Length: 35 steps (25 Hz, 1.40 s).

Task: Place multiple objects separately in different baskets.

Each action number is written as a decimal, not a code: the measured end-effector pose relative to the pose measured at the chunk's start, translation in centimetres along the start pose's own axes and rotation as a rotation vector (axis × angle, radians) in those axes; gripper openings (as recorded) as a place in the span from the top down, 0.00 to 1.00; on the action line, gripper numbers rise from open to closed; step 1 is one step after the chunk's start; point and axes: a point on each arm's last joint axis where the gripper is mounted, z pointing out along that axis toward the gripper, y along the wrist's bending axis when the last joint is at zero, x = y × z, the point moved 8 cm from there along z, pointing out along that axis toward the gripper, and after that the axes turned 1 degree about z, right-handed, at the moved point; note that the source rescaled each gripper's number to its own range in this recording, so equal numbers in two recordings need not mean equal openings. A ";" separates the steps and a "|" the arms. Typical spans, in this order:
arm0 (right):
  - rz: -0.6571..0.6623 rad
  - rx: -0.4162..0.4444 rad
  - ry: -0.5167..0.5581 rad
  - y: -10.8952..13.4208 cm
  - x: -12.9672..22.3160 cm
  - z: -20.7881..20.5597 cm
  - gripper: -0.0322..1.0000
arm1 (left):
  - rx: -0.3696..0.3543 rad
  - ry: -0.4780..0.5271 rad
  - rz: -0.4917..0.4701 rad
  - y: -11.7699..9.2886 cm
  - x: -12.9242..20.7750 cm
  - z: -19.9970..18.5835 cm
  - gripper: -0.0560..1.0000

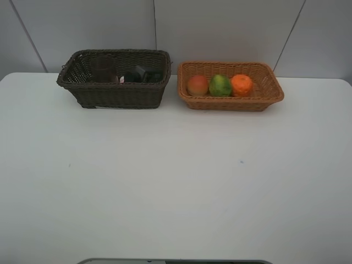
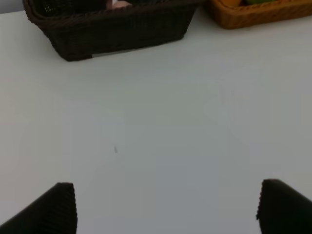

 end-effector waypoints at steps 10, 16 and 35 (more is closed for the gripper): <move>0.001 -0.001 0.000 0.0 0.0 0.0 0.04 | 0.008 0.003 -0.001 -0.1 0.1 0.1 0.04; 0.002 -0.004 0.001 0.1 0.0 0.0 0.04 | -0.051 0.002 -0.033 0.3 0.1 0.1 0.04; 0.004 -0.007 0.001 0.1 0.0 0.0 0.04 | -0.205 -0.001 -0.110 1.4 0.1 0.0 0.04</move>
